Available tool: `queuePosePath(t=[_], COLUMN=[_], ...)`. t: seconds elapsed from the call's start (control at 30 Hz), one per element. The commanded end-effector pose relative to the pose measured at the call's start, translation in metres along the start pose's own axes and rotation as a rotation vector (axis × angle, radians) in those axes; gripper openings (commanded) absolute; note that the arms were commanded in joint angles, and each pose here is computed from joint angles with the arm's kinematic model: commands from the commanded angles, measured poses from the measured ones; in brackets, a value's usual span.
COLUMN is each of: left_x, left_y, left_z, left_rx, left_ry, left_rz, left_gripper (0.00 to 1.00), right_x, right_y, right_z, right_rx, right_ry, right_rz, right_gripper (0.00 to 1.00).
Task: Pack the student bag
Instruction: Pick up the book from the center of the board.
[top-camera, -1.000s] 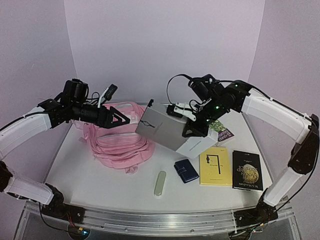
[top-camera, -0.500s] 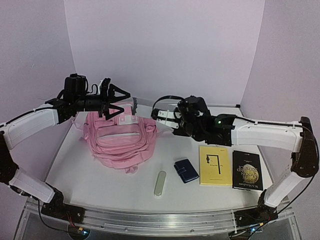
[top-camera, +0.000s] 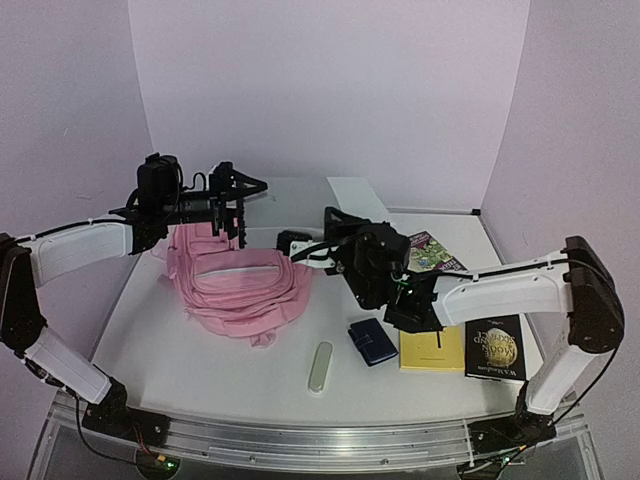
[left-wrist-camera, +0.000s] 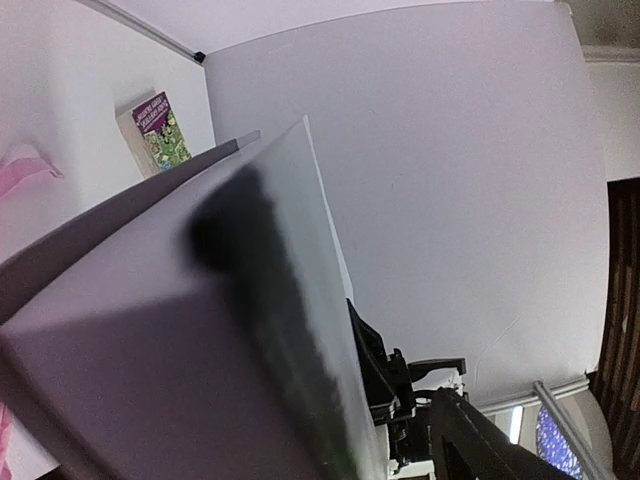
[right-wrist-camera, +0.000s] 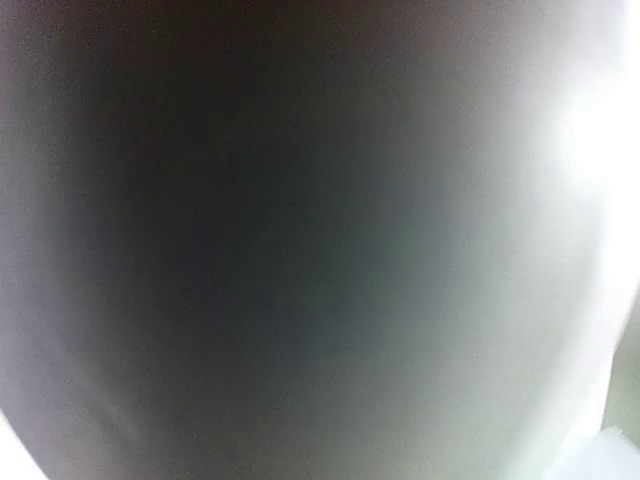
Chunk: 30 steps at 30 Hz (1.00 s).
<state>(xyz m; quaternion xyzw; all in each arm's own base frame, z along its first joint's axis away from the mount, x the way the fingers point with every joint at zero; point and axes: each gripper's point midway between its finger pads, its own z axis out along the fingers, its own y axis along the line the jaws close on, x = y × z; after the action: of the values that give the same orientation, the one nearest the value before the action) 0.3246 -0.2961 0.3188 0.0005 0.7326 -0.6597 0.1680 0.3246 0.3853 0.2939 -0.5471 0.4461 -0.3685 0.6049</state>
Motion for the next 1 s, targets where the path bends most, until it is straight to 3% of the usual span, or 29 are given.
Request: queuePosePath(t=[0.0,0.2,0.37,0.5,0.63,0.7,0.97], left_x=[0.008,0.012,0.010,0.004,-0.001,0.000,-0.005], left_y=[-0.010,-0.015,-0.013,-0.013,-0.016,-0.019,-0.022], left_z=[0.001,-0.002,-0.007,-0.014,-0.021,-0.026,-0.039], left_rx=[0.082,0.105,0.079,0.041,0.001,-0.011,-0.082], left_ry=[0.035,0.034,-0.015,-0.076,-0.133,-0.156,-0.214], left_rz=[0.025,0.065,0.108,0.156,0.230,0.285,0.380], left_gripper=[0.72,0.46,0.21,0.18,0.18,0.17,0.15], right_x=[-0.014,-0.022,-0.019,-0.009,0.011,0.026,0.064], right_y=[-0.022,-0.015,-0.010,0.002,0.022,0.025,0.073], right_z=[-0.002,-0.003,-0.006,-0.014,-0.024,-0.031,-0.049], right_rx=[0.171,0.244,0.249,0.207,0.065,-0.033,-0.409], right_ry=[-0.031,-0.067,-0.072,-0.075,-0.041,-0.018,0.093], right_rz=[0.001,-0.030,-0.029,-0.023,0.055,0.176,0.347], right_gripper=[0.13,0.22,0.56,0.82,0.97,0.98,0.98])
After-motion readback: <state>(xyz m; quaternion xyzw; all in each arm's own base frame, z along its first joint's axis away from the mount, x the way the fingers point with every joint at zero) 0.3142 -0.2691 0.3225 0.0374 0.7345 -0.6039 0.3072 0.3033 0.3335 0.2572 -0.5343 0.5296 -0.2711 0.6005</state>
